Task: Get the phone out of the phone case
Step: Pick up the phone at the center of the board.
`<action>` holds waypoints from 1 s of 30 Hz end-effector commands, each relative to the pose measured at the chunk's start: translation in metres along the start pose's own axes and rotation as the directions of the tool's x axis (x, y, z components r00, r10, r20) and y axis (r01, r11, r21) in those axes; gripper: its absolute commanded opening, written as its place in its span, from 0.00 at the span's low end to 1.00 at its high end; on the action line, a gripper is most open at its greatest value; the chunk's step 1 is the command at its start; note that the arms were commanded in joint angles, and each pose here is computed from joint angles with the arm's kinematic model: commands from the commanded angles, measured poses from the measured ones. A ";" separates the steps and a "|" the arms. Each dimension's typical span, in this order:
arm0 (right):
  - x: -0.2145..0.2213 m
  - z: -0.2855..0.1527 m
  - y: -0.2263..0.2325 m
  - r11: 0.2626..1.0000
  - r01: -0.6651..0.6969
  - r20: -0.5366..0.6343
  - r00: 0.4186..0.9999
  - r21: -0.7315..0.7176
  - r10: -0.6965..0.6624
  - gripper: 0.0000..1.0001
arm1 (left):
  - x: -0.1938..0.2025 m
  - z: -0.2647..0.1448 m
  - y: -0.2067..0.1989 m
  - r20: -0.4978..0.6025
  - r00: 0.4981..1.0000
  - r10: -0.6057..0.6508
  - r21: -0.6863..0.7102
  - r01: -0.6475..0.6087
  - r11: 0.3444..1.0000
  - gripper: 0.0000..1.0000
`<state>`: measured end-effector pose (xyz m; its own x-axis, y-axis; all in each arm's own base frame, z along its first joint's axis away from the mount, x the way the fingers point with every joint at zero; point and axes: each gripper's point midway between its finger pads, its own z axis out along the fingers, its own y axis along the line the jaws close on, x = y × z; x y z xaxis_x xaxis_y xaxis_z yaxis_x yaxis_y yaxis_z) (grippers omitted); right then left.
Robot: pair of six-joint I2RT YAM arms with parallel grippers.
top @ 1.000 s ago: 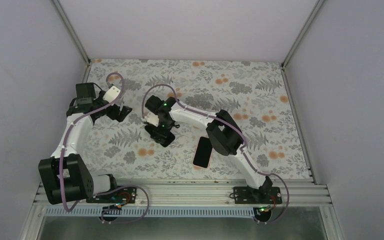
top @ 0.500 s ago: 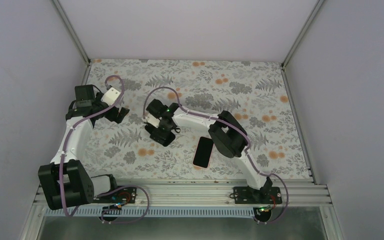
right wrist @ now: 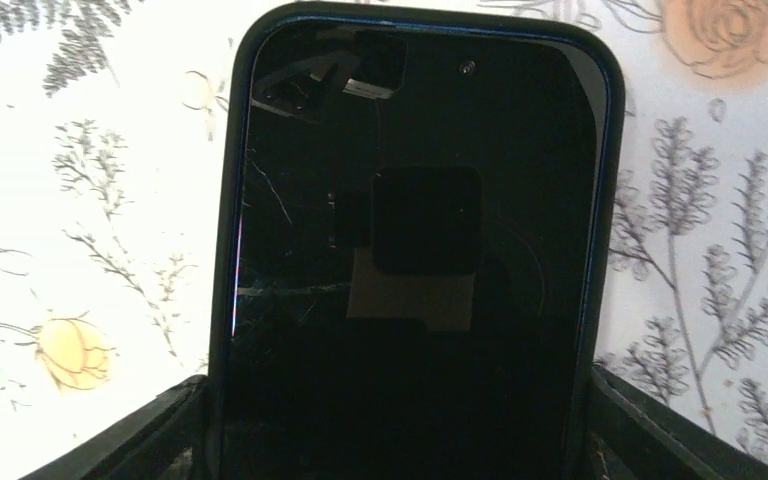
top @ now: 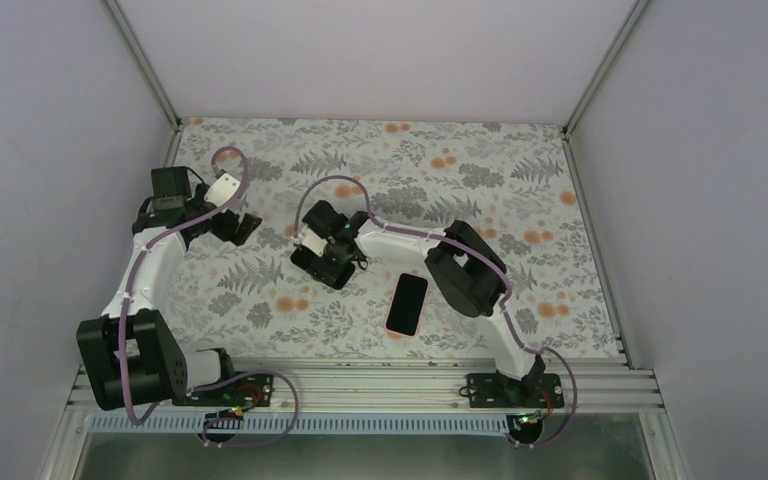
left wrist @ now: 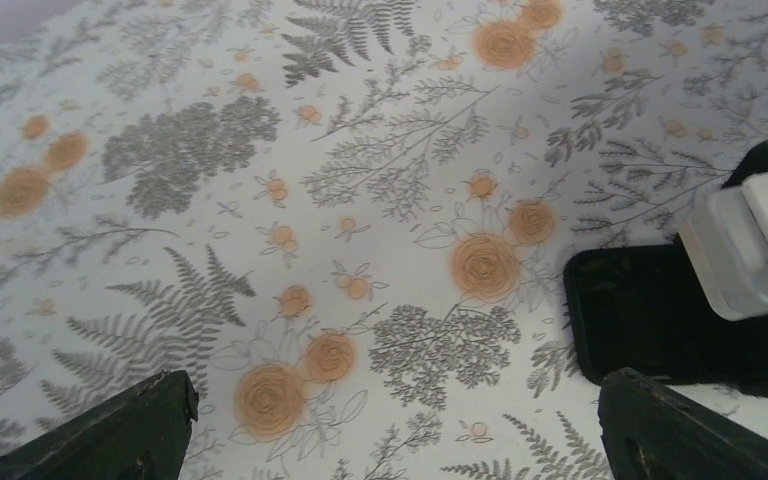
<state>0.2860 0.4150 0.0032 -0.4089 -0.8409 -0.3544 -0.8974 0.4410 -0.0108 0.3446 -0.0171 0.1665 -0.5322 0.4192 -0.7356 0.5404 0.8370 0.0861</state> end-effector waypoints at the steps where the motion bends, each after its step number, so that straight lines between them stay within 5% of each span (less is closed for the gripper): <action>1: 0.146 0.043 -0.043 0.991 0.048 -0.434 0.901 0.122 0.010 0.65 | -0.003 0.008 -0.013 0.003 1.000 -0.030 0.128 0.029 0.991 1.00; 5: 0.098 0.013 -0.053 0.983 0.068 -0.250 0.968 0.168 -0.025 0.63 | 0.005 0.024 -0.031 -0.057 0.996 -0.070 0.303 0.084 0.949 1.00; 11: 0.039 -0.036 -0.058 0.966 0.095 -0.026 0.995 0.239 -0.091 0.60 | -0.004 0.024 -0.039 -0.084 0.991 -0.104 0.407 0.130 0.904 1.00; 22: -0.018 -0.078 -0.037 0.942 0.144 0.126 0.974 0.303 -0.190 0.62 | -0.017 0.049 -0.065 -0.201 0.961 -0.191 0.583 0.274 0.765 1.00; 30: -0.051 -0.111 -0.017 0.934 0.155 0.228 0.945 0.321 -0.236 0.61 | -0.006 0.066 -0.069 -0.259 0.944 -0.204 0.596 0.322 0.735 0.99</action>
<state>0.2920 0.3885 0.0577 -0.2108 -0.8906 -0.4030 -0.8888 0.3463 -0.3003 0.3524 -0.0946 0.1138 -0.7802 0.3320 -0.5302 0.6142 0.5674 -0.5485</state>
